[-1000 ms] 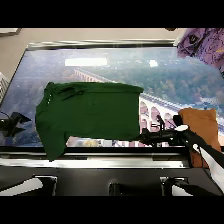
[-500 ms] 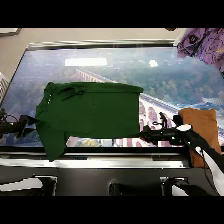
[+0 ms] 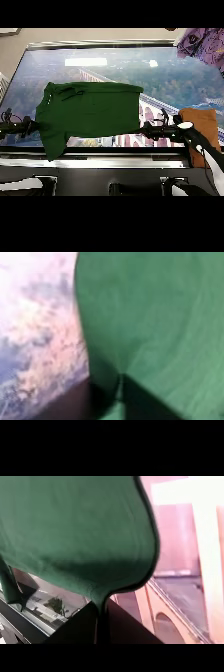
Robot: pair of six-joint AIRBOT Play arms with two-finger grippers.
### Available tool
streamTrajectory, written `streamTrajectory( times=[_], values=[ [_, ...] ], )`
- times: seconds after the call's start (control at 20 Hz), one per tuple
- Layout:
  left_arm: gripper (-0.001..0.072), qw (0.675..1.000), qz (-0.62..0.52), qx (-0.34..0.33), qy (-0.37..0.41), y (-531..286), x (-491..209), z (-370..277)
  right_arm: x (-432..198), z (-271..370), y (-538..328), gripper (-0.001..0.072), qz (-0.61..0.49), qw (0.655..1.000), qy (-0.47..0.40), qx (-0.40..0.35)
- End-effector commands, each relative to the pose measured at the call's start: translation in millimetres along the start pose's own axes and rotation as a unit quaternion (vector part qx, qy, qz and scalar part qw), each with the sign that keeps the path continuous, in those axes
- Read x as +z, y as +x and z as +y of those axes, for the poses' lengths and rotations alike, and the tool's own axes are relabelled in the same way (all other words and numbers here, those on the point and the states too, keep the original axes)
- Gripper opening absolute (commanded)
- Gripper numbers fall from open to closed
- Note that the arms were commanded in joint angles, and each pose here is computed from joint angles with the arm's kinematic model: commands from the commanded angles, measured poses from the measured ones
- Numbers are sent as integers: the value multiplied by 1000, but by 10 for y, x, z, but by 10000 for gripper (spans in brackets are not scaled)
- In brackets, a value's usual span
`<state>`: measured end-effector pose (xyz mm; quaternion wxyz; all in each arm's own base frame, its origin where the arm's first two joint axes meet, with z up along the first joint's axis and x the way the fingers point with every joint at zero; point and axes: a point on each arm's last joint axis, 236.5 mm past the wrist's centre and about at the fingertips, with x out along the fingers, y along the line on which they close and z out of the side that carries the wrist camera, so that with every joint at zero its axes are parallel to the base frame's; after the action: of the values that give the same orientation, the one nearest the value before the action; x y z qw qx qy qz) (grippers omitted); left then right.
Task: Fold the clothes and pants, and hang the long-sleeved shirts on hangers.
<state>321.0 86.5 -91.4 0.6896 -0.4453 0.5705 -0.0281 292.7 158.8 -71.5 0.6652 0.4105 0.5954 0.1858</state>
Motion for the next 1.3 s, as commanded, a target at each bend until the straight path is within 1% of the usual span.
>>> streamTrajectory(
  times=[0.0, 0.15, 0.25, 0.4, 0.5, 0.6, 0.65, 0.8, 0.9, 1.0, 1.05, 1.15, 1.25],
  values=[
    [19, 1000, 16, -21, 2, -8, -71, -107, 112, 110, -42, 28, -11, 1000, -10, 6],
    [16, 999, 4, -48, 12, -20, 26, -349, 272, 283, -125, 27, -23, 999, -40, 12],
    [15, 997, -1, -46, 54, -19, 149, -628, 576, 451, -282, 26, -54, 995, -84, -9],
    [14, 987, -51, -41, 150, -196, 570, -1418, 1226, 867, -774, 26, -138, 975, -160, -64],
    [14, 966, -118, -28, 227, -553, 898, -2112, 1645, 1296, -1290, 26, -212, 949, -212, -99],
    [14, 934, -195, -3, 301, -1103, 1086, -2814, 1873, 1825, -1869, 26, -278, 915, -266, -120],
    [14, 911, -236, 12, 337, -1439, 1097, -3157, 1898, 2106, -2171, 26, -305, 897, -294, -128],
    [14, 842, -357, 43, 402, -2440, 837, -3933, 1678, 2809, -2968, 26, -361, 849, -358, -143],
    [14, 806, -419, 43, 415, -2978, 440, -4160, 1310, 3216, -3494, 26, -404, 817, -388, -140],
    [14, 787, -459, 38, 411, -3385, -44, -4159, 828, 3479, -3974, 26, -455, 787, -396, -129],
    [14, 779, -473, 35, 410, -3550, -302, -4115, 562, 3512, -4187, 26, -476, 771, -401, -135],
    [14, 757, -506, 41, 412, -3868, -737, -4008, 103, 3455, -4514, 26, -509, 755, -386, -149],
    [14, 737, -549, 45, 392, -4210, -1033, -3904, -239, 3412, -4732, 26, -536, 747, -367, -145]
  ],
)
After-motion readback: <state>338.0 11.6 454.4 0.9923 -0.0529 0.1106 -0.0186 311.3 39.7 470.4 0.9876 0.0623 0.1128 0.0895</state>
